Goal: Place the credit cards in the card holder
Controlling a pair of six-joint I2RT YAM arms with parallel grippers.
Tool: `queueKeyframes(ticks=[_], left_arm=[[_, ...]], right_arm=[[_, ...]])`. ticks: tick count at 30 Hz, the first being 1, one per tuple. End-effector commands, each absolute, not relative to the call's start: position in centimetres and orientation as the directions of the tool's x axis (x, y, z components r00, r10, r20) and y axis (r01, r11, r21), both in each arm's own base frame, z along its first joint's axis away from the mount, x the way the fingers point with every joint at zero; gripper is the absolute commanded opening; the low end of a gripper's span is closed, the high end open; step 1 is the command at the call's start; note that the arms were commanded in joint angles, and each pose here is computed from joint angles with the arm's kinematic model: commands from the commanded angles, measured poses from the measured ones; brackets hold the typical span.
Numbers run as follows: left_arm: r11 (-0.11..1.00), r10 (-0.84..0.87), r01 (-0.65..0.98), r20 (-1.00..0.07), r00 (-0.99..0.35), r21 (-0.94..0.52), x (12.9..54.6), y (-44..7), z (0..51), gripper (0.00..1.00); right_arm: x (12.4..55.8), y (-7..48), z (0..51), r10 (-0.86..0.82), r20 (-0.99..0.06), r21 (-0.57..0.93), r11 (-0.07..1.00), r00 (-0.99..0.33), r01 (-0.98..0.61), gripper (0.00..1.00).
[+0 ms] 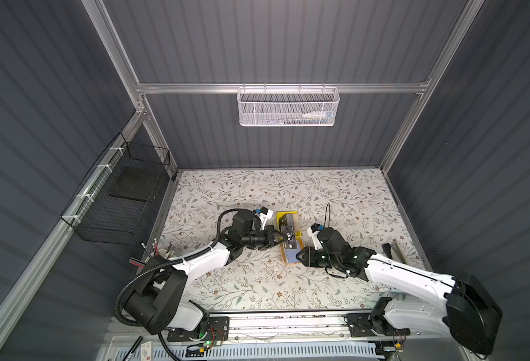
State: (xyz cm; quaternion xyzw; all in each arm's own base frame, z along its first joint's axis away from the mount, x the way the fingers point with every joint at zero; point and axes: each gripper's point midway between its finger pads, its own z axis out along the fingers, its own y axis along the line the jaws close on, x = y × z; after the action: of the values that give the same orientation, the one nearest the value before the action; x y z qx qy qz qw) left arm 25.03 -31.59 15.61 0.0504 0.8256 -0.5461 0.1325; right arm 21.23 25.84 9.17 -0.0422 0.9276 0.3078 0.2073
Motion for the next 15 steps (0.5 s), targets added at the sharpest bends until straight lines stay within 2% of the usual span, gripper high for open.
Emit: queueKeyframes(ticks=[1, 15], left_arm=[[0.442, -0.078, 0.219, -0.28, -0.957, -0.87, 26.3, -31.6, 14.8, 0.0], [0.49, -0.082, 0.182, -0.254, -0.964, -0.852, 27.5, -31.9, 12.5, 0.0]], right_arm=[[22.9, 26.8, 9.7, 0.064, -0.475, 0.51, 0.833, -0.878, -0.214, 0.4], [23.8, 29.7, 6.5, 0.011, -0.475, 0.426, 0.878, -0.88, -0.219, 0.53]])
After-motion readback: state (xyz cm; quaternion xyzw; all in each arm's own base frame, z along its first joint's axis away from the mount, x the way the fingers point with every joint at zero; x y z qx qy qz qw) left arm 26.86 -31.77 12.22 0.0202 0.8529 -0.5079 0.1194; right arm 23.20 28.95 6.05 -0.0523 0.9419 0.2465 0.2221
